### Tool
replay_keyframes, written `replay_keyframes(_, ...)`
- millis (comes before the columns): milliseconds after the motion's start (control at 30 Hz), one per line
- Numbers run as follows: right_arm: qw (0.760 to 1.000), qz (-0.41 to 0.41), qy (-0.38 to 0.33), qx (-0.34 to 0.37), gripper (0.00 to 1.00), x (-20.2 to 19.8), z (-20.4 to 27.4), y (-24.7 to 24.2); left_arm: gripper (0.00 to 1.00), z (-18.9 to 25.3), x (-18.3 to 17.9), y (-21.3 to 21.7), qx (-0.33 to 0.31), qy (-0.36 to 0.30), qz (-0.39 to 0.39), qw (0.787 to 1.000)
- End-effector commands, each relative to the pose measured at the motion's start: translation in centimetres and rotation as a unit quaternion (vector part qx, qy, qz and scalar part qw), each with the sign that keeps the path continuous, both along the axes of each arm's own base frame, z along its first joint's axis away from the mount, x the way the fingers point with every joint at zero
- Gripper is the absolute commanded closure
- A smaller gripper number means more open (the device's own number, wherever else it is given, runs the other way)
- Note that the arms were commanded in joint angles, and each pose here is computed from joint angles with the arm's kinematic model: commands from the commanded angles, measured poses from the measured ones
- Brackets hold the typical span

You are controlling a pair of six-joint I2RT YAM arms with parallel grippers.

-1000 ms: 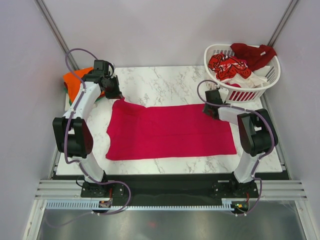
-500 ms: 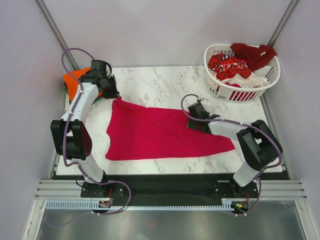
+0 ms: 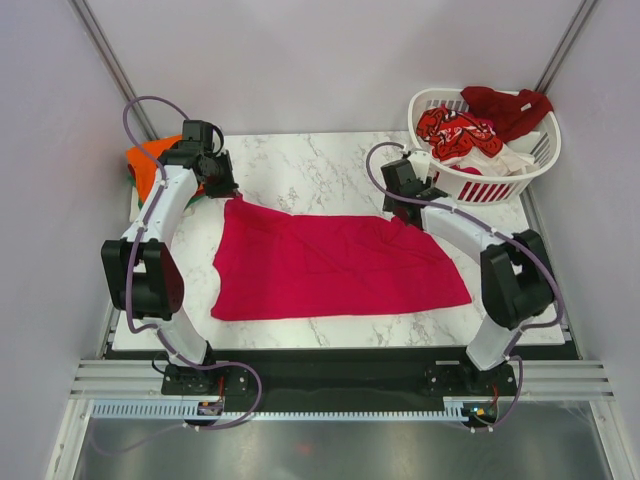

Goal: Fold and stack the t-shirts
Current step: Fold the tshirt

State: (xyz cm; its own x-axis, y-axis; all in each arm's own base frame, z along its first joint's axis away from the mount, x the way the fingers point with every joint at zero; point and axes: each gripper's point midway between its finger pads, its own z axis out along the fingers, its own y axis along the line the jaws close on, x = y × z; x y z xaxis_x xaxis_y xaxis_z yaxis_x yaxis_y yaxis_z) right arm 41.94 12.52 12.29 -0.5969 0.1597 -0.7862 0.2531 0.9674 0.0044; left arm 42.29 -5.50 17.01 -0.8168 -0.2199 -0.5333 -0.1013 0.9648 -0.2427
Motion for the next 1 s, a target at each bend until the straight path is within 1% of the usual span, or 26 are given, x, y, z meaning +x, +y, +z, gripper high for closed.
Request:
replay_keyframes(0,0.999,-0.003,0.036,-0.028,0.38,1.6,-3.0,-1.4,0.98,1.4,0.3,0.0,-0.005,-0.025,0.001,1.000)
replay_keyframes(33,0.999,0.000,0.035,-0.024,0.39,2.4,-3.1,-1.1,0.98,1.4,0.2,0.0,-0.004,-0.024,0.002,1.000)
replay_keyframes(67,0.998,0.001,0.055,-0.030,0.40,2.8,-4.9,-1.3,0.98,1.4,0.3,0.0,-0.005,-0.025,0.000,1.000)
replay_keyframes(133,0.998,0.005,0.059,-0.024,0.41,3.7,-5.4,-0.9,0.98,1.2,0.3,0.1,-0.003,-0.023,0.001,1.000)
replay_keyframes(267,0.997,0.004,0.077,-0.024,0.42,4.3,-7.5,-0.8,0.98,1.2,0.3,0.0,-0.005,-0.022,0.001,1.000)
replay_keyframes(500,0.996,-0.003,0.085,-0.023,0.43,4.7,-8.4,-1.4,0.98,1.2,0.3,-0.1,-0.008,-0.022,-0.001,1.000)
replay_keyframes(567,0.996,-0.007,0.089,-0.023,0.46,4.6,-8.8,-1.8,0.98,1.2,0.4,-0.1,-0.007,-0.022,-0.001,1.000)
replay_keyframes(767,0.995,-0.009,0.099,-0.011,0.50,3.8,-10.3,-2.2,0.98,1.1,0.3,-0.1,-0.008,-0.021,-0.002,1.000)
replay_keyframes(867,0.994,-0.004,0.107,-0.005,0.54,3.5,-11.1,-1.9,0.98,1.1,0.4,-0.2,-0.009,-0.020,-0.002,1.000)
replay_keyframes(967,0.994,-0.003,0.110,-0.002,0.61,3.5,-11.6,-1.8,0.98,1.0,0.4,-0.2,-0.008,-0.019,-0.002,1.000)
